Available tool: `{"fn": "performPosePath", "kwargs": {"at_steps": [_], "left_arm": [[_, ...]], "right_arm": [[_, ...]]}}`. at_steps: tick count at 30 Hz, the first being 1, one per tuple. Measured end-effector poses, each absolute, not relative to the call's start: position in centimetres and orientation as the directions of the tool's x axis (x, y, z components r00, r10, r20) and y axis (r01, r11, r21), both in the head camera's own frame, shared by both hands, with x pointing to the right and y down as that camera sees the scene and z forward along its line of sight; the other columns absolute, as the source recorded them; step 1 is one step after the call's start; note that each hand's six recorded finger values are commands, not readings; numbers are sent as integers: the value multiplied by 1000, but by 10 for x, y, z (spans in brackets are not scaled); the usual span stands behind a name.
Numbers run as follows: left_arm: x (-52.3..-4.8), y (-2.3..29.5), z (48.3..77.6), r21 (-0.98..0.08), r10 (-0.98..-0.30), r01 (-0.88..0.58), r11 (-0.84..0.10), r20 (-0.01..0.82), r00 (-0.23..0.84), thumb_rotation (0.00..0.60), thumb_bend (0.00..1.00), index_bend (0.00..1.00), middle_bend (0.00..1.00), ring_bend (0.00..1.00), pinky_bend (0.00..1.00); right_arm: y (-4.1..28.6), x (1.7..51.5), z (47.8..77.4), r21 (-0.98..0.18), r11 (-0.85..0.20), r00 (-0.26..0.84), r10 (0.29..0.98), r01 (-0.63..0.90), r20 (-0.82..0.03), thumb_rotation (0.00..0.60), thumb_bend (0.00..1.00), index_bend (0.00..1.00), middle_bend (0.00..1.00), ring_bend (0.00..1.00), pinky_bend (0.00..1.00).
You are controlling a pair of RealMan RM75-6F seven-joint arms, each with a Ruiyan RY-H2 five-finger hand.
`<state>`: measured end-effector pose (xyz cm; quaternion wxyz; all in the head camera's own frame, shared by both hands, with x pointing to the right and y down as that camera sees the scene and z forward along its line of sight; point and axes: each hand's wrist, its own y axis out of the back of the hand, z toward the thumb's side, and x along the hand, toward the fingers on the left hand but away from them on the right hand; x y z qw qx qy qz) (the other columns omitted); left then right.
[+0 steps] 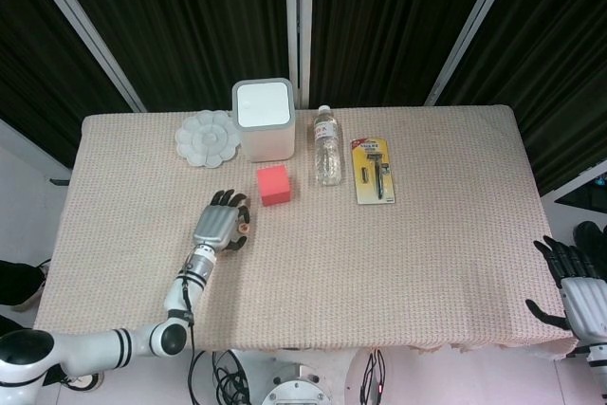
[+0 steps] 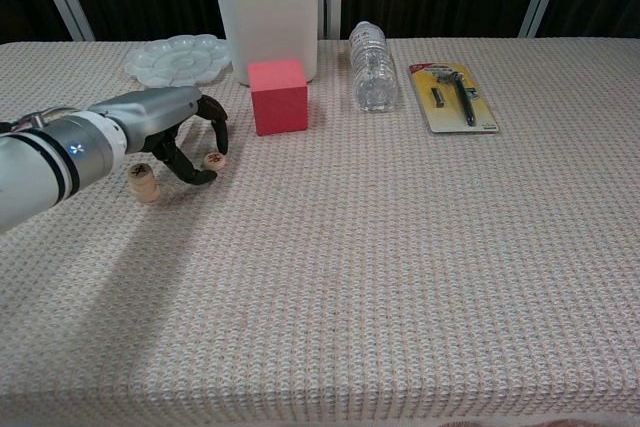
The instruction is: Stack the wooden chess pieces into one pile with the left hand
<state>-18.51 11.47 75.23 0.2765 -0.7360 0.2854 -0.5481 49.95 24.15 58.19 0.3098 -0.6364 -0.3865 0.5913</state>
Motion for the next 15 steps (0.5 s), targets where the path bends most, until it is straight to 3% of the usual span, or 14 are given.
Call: {"fn": "performPosePath", "kwargs": {"at_steps": [15], "left_arm": [[-188,114,750,-723,-731,-135,-678,641,236,600,301,515,151,0,0]], "right_arm": [[242,498,582,-851,-511,2,857,123,-515,600,174,0,0,0,0]]}}
